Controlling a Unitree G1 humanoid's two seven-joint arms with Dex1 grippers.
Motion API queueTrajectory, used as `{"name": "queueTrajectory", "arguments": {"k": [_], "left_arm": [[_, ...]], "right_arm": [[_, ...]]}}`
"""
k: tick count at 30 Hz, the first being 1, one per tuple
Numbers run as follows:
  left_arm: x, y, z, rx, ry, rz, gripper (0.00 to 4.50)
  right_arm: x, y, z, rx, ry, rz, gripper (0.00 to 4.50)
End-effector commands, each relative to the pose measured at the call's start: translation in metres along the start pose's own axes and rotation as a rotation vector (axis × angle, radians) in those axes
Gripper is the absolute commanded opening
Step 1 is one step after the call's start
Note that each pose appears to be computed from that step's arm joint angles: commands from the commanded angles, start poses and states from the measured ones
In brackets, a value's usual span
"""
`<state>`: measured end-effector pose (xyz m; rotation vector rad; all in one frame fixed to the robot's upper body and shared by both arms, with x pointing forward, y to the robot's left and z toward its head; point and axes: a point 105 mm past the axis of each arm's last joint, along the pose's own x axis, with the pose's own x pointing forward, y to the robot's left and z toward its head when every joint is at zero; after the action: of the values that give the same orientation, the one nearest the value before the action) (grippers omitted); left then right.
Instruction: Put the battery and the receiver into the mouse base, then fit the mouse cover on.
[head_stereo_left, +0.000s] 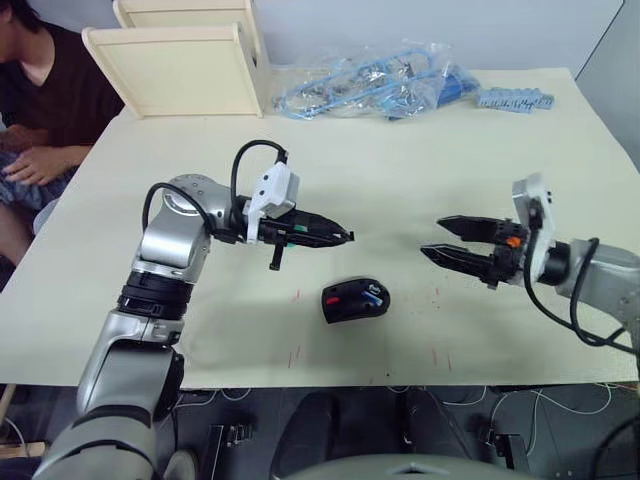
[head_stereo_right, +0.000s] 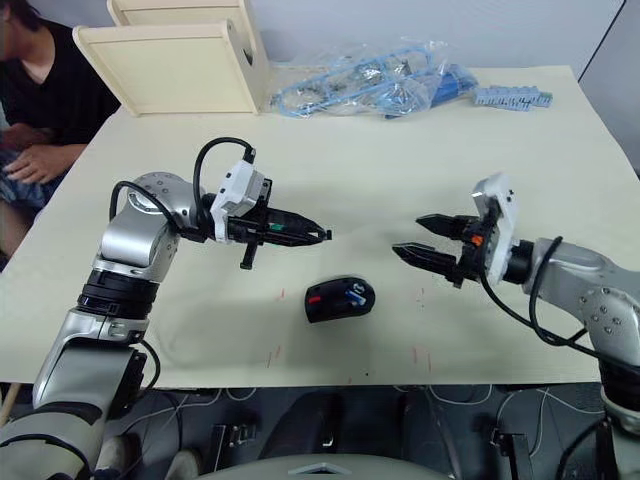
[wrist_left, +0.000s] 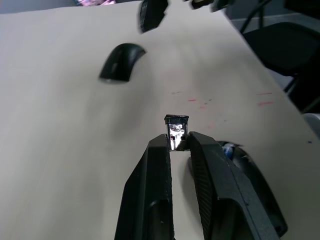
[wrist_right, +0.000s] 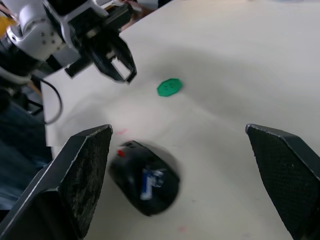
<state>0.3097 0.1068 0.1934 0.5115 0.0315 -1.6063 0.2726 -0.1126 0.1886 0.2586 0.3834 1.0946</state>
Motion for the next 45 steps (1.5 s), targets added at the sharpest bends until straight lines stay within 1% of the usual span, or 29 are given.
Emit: {"name": "queueTrajectory", "arguments": {"k": [1,7,12,13,14,15,16,17,19,25,33,45], "left_arm": [[0.002,-0.003,0.015,0.056,-0.017,-0.026,0.43],[0.008,-0.007,0.018,0.057,-0.028,-0.040,0.43],[0.009,-0.008,0.017,0.048,-0.027,-0.043,0.43],[0.009,-0.007,0.016,0.047,-0.025,-0.041,0.35],[0.009,-0.007,0.015,0.046,-0.022,-0.040,0.33],[0.009,-0.007,0.014,0.045,-0.022,-0.040,0.33],[0.009,-0.007,0.014,0.044,-0.020,-0.040,0.33],[0.009,-0.007,0.013,0.043,-0.020,-0.040,0.33],[0.009,-0.007,0.012,0.043,-0.018,-0.041,0.33],[0.010,-0.008,0.009,0.043,-0.010,-0.048,0.33],[0.010,-0.011,0.005,0.046,0.002,-0.059,0.33],[0.010,-0.012,0.003,0.047,0.011,-0.063,0.33]], "right_arm": [[0.008,0.005,0.000,0.166,0.016,0.042,4.50],[0.026,0.008,0.002,0.361,0.039,0.040,4.50],[0.041,0.017,0.007,0.432,0.037,0.052,4.50],[0.043,0.018,0.007,0.433,0.038,0.051,4.24],[0.045,0.019,0.007,0.433,0.038,0.053,3.82],[0.047,0.020,0.007,0.434,0.037,0.054,3.82],[0.048,0.021,0.007,0.432,0.038,0.057,3.30],[0.049,0.023,0.007,0.429,0.039,0.063,2.92],[0.053,0.027,0.006,0.421,0.047,0.076,2.01],[0.059,0.036,0.006,0.415,0.051,0.110,2.01],[0.061,0.043,0.004,0.404,0.062,0.139,2.01],[0.063,0.039,-0.002,0.399,0.102,0.108,2.01]]}}
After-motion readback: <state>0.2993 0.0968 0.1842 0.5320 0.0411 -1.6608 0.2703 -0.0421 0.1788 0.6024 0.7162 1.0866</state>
